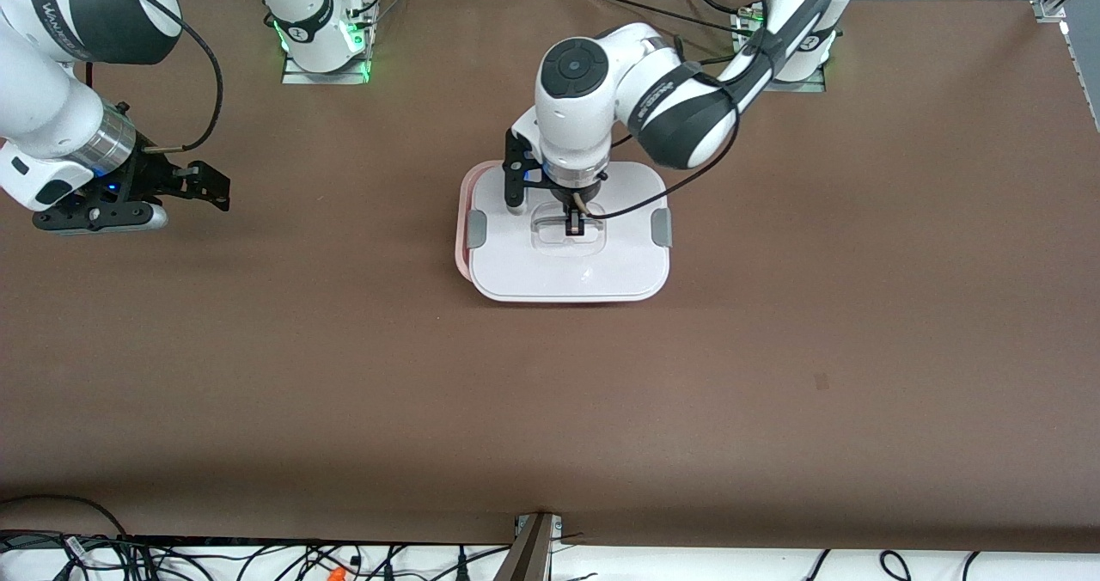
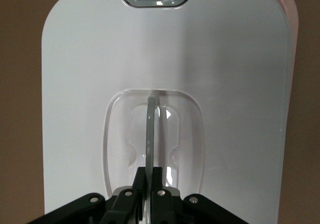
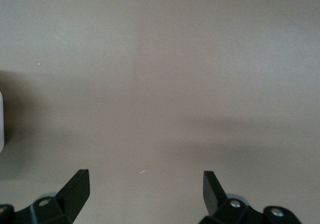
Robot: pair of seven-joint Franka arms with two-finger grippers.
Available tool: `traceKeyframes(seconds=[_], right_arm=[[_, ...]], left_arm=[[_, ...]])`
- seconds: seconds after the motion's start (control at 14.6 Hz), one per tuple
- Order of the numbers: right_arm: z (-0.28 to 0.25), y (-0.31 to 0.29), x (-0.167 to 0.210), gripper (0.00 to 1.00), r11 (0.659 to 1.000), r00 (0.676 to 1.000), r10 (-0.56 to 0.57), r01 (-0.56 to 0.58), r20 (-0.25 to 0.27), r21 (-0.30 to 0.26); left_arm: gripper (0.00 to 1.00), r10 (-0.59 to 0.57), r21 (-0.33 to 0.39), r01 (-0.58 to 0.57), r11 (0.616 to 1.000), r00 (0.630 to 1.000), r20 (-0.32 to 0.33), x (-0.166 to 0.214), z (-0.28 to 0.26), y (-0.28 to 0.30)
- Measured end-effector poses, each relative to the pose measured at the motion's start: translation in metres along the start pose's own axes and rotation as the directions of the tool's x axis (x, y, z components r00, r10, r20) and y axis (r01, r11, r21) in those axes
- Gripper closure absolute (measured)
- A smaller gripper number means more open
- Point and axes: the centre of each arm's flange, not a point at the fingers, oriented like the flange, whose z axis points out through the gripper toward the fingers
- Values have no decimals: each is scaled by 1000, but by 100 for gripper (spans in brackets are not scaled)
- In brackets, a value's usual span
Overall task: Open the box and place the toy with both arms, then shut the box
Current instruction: 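Carry the lid over the box with the left gripper while the right gripper withdraws, then press the lid down onto the box with the left gripper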
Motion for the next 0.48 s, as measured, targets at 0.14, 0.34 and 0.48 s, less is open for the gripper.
traceKeyframes(seconds=[0.14,0.34,0.48], right_arm=[[0,0,0,0,1000,1000,0,0,3,0],[1,1,-2,0,1000,1000,2,-2,14,0],[2,4,-2,0,1000,1000,7,-7,17,0]], left_arm=[[93,-11,-5,11,1000,1000,9,11,9,13],[93,-14,9,14,1000,1000,16,13,8,15],[93,-15,8,15,1000,1000,19,12,10,15]])
